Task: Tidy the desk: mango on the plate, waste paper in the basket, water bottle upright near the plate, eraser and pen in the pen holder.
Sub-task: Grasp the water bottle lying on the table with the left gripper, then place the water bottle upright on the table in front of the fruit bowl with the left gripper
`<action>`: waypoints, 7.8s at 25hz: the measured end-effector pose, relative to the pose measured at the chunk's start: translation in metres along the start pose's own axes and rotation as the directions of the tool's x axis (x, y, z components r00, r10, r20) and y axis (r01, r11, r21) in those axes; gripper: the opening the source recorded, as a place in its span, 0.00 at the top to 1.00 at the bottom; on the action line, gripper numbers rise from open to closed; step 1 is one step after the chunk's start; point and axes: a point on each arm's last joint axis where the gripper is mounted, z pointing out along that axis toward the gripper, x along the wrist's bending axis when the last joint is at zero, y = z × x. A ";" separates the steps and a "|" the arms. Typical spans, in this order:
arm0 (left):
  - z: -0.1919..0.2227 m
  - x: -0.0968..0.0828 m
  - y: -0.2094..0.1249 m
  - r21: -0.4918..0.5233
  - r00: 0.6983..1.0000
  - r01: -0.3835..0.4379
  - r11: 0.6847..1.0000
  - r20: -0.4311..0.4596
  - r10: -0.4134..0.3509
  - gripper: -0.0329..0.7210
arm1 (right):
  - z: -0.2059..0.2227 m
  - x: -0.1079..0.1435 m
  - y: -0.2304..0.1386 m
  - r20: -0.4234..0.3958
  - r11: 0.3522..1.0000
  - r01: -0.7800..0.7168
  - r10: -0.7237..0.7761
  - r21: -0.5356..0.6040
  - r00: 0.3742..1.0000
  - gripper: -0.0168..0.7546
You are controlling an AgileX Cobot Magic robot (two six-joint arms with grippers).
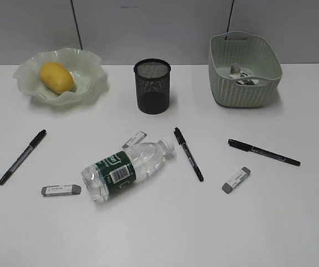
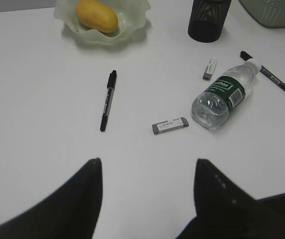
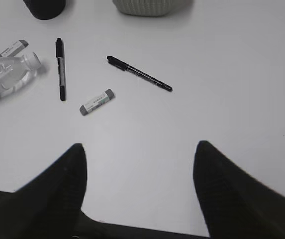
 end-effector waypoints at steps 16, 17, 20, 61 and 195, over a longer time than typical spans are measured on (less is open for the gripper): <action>0.076 0.011 0.095 -0.152 0.996 0.084 0.985 0.023 -0.082 0.30 | 0.003 -0.009 -0.060 0.037 0.998 0.029 -0.027 -0.061 0.999 0.29; 0.084 0.012 0.101 -0.136 0.999 0.052 0.989 0.022 -0.049 0.30 | 0.003 -0.009 -0.061 0.042 0.998 0.032 -0.030 -0.060 0.999 0.29; 0.109 0.014 0.121 -0.072 0.999 -0.026 0.997 0.028 0.028 0.30 | 0.003 -0.009 -0.060 0.042 0.998 0.032 -0.030 -0.061 0.999 0.29; 0.360 -0.150 0.070 0.606 0.775 -0.632 0.484 0.508 0.376 0.14 | 0.003 -0.011 -0.060 0.061 0.997 0.047 -0.043 -0.063 0.997 0.29; 0.386 0.089 -0.019 -0.330 0.965 0.069 0.941 -0.217 -0.147 0.11 | 0.005 -0.011 -0.060 0.068 0.996 0.060 -0.056 -0.068 0.996 0.29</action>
